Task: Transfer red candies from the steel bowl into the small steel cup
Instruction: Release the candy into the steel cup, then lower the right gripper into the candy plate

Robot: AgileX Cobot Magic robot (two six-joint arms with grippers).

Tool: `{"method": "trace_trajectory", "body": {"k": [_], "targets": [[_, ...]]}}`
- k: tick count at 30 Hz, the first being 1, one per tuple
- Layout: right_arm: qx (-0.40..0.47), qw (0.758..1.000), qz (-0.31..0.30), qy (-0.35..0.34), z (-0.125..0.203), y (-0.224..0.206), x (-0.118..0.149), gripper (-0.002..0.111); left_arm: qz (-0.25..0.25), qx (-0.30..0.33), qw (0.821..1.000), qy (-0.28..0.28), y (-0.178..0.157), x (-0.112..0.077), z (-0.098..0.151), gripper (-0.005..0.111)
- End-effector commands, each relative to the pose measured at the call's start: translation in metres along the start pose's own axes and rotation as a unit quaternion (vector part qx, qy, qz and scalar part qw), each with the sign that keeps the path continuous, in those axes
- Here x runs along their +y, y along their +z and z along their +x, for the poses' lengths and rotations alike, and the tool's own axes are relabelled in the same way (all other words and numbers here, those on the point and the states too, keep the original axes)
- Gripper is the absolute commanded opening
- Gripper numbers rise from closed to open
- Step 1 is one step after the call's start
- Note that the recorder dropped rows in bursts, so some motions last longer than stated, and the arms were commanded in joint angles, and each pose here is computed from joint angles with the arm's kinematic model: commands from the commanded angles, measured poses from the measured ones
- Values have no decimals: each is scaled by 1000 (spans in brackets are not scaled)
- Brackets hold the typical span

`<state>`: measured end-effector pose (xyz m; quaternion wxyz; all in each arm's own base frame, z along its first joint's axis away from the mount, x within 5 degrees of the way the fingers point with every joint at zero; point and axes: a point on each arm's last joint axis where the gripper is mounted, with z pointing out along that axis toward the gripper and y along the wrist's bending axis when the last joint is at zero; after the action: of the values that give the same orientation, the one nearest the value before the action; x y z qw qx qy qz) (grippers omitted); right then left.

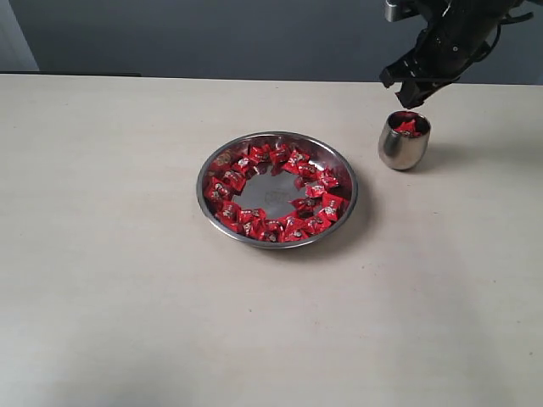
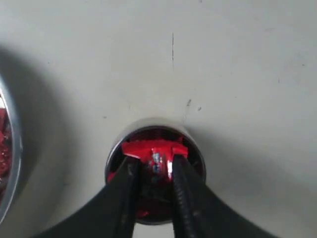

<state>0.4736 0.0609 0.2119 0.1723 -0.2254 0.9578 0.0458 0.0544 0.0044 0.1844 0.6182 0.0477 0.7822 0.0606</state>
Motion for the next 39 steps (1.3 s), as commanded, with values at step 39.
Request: {"method": "trace_trajectory", "body": {"k": [39], "targets": [[-26, 964, -211, -157, -22, 60, 187, 32, 0, -6, 1000, -1, 0, 0, -1, 0]]}}
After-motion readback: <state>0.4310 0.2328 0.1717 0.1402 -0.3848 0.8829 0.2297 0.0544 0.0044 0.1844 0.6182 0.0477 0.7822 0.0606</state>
